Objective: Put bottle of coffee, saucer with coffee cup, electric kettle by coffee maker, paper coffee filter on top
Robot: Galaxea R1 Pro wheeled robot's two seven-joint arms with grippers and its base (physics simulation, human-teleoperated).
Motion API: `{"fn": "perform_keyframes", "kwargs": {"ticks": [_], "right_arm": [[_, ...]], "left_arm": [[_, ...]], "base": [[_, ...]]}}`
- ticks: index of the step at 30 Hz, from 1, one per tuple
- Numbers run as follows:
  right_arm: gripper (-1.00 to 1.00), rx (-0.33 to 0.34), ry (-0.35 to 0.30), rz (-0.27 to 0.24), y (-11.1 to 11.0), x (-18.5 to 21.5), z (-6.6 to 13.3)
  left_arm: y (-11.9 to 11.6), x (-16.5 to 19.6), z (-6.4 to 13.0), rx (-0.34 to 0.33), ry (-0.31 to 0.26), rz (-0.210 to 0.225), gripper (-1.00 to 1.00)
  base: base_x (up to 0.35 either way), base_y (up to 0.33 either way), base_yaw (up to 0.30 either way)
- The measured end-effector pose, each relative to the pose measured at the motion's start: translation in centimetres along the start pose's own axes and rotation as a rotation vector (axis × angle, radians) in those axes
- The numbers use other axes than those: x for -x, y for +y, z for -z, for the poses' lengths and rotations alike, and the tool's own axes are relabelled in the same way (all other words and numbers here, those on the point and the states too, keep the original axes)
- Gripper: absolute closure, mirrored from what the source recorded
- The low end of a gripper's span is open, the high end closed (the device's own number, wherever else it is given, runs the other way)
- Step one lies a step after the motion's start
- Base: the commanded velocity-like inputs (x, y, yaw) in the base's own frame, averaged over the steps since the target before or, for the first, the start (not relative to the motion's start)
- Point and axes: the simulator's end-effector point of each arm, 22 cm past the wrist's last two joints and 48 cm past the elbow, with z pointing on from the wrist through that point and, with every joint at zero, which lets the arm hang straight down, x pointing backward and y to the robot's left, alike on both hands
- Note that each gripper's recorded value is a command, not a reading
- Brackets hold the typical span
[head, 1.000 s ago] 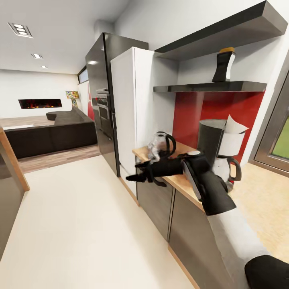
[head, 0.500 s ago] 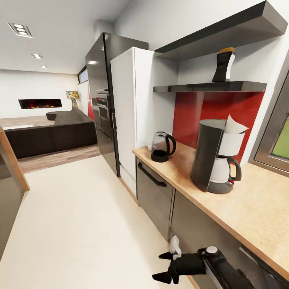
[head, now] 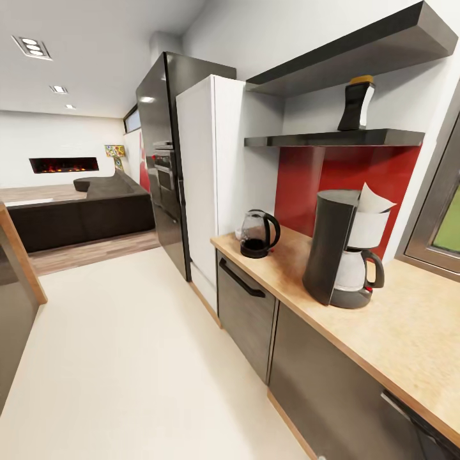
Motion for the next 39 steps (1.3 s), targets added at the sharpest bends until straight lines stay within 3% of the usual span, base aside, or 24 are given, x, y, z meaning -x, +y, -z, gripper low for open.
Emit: {"fn": "perform_keyframes", "kwargs": {"ticks": [9, 31, 39], "right_arm": [[-1.0, -0.049, 0.01, -0.013, -0.8, -2.3, 0.3], [-1.0, -0.05, 0.014, -0.016, -0.8, -2.6, 0.2], [-1.0, -0.049, 0.015, -0.016, -0.7, -2.6, 0.1]], "left_arm": [[-0.1, -0.1, 0.0, -0.001, 0.001, 0.002, -1.0], [-0.1, -0.2, 0.0, -0.001, 0.003, 0.006, -1.0], [-0.2, -0.3, 0.0, -0.002, 0.005, 0.006, -1.0]], "base": [[0.0, 0.0, 0.0], [0.0, 0.0, -0.001], [0.0, 0.0, -0.172]]}}
